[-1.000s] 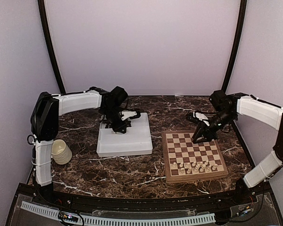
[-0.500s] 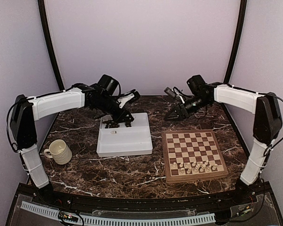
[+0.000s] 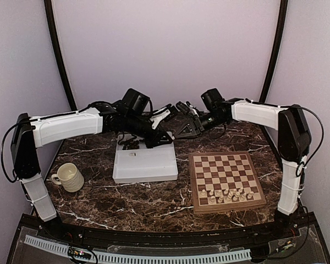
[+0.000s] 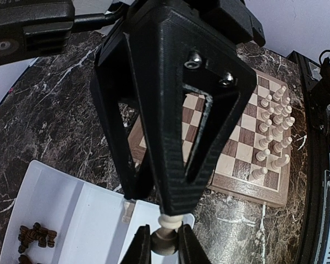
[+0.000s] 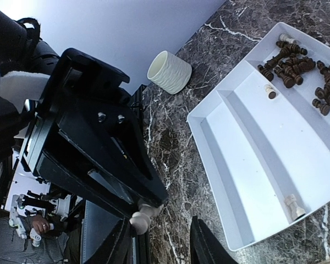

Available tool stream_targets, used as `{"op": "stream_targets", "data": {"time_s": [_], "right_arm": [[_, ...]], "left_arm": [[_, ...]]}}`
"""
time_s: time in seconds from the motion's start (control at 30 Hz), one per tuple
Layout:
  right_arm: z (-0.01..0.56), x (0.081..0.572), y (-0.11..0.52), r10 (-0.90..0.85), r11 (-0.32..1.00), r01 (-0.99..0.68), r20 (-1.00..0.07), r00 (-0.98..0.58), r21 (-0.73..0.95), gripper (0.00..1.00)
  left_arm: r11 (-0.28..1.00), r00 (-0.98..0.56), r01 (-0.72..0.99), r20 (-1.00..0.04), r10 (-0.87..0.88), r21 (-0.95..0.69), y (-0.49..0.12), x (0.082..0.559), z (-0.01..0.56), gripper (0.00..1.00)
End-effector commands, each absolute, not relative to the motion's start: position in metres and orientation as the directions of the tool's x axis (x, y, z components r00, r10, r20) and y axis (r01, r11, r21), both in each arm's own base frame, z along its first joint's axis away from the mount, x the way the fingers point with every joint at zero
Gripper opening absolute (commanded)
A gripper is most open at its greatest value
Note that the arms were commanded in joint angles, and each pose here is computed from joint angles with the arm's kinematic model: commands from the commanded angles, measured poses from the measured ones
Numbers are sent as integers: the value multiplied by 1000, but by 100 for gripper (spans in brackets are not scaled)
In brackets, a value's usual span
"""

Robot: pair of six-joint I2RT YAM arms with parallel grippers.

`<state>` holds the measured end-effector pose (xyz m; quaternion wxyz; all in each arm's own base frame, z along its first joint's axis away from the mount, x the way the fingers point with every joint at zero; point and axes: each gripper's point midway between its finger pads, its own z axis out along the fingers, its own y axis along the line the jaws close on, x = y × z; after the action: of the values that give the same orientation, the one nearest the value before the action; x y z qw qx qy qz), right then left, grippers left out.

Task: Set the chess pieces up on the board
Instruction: Pass from the left arm to the right

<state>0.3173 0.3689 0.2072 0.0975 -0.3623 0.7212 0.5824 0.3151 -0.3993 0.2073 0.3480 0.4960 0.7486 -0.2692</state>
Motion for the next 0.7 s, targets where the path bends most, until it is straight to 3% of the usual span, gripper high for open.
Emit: {"op": "stream_targets", "data": {"time_s": [0.0,0.23,0.57,0.67], "right_arm": [[224,307,381,-407,-15,-626,-577,-708,779,37],[226,299,382,-408,-35,-612,-570,-713,790,33],[227,298,382,-401,-43,-605,-569,-718,795,14],[229,298,382,-398,-40,-614,-576,-714,788,8]], "left_arm": [[362,-247,931,-811,530,-47,-405,315,221,8],[359,-244,932,-812,530,-46,-407,315,221,8],[359,-244,932,-812,530,-46,-406,314,221,9],[366,-246,930,-809,534,-41,-405,315,220,16]]}}
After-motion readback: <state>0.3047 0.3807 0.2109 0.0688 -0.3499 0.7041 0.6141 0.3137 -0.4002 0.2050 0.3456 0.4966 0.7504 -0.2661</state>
